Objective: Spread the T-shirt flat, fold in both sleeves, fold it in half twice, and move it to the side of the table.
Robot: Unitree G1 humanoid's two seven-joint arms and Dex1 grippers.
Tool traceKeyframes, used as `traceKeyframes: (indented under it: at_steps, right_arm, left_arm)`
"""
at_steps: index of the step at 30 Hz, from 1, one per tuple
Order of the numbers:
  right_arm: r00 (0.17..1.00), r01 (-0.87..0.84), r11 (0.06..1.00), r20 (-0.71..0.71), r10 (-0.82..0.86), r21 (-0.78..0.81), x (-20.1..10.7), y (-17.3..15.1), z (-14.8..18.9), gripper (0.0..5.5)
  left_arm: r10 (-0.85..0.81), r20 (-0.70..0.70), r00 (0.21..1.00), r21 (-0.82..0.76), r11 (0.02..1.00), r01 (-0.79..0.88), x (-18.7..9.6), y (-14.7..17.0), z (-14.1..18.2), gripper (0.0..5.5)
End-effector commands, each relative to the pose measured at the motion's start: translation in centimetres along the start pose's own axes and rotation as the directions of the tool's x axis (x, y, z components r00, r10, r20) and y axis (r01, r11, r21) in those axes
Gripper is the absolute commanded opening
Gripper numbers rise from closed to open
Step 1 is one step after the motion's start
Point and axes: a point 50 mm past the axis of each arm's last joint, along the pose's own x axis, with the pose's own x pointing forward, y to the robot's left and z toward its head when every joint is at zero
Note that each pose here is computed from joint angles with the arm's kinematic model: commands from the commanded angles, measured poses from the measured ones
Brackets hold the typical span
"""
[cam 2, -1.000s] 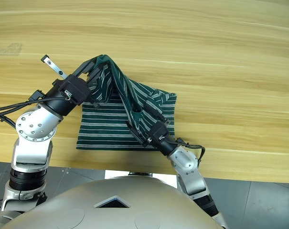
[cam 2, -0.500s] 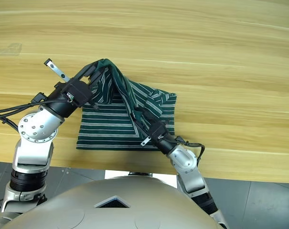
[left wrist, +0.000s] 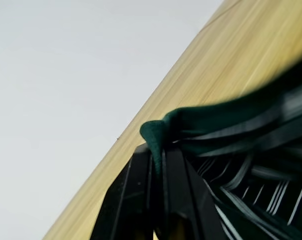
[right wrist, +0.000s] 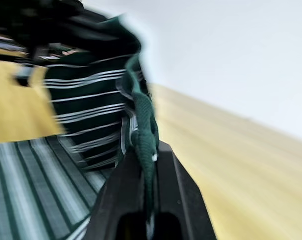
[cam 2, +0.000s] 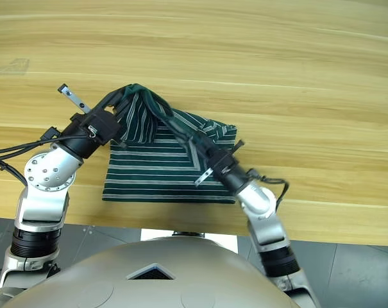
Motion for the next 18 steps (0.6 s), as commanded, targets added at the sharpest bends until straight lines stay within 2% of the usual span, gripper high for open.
traceKeyframes:
  at_steps: [1,4,6,10,12,15,18]
  right_arm:
    - [0.996,0.064,0.978,0.072,-0.051,-0.198,1.2,-6.9,2.9,0.01]
    - [0.988,0.098,0.959,0.145,-0.061,-0.265,2.4,-11.0,6.0,0.01]
    - [0.984,0.082,0.952,0.177,-0.030,-0.293,3.2,-12.5,7.7,0.01]
    - [0.982,-0.014,0.929,0.171,0.083,-0.369,5.1,-14.5,10.5,0.01]
    - [0.984,-0.017,0.917,0.155,0.086,-0.398,6.7,-16.7,11.9,0.01]
    - [0.993,0.059,0.892,0.118,-0.007,-0.448,10.2,-21.2,13.3,0.01]
    - [0.961,0.275,0.837,0.104,-0.257,-0.473,13.8,-25.0,15.2,0.01]
  left_arm:
    - [-0.009,-0.014,1.000,0.125,0.992,0.011,0.3,3.1,0.0,0.03]
    - [0.001,0.007,1.000,0.178,0.984,-0.002,1.3,6.1,0.7,0.03]
    - [0.018,0.028,0.999,0.211,0.977,-0.023,2.1,8.5,1.6,0.03]
    - [-0.005,0.062,0.998,0.238,0.971,-0.010,4.3,12.6,3.9,0.03]
    - [-0.035,0.058,0.998,0.260,0.965,0.019,6.0,14.5,4.9,0.03]
    - [0.024,-0.001,1.000,0.315,0.949,-0.023,10.0,18.7,5.8,0.03]
    - [0.244,-0.074,0.967,0.365,0.909,-0.202,14.4,23.1,7.4,0.03]
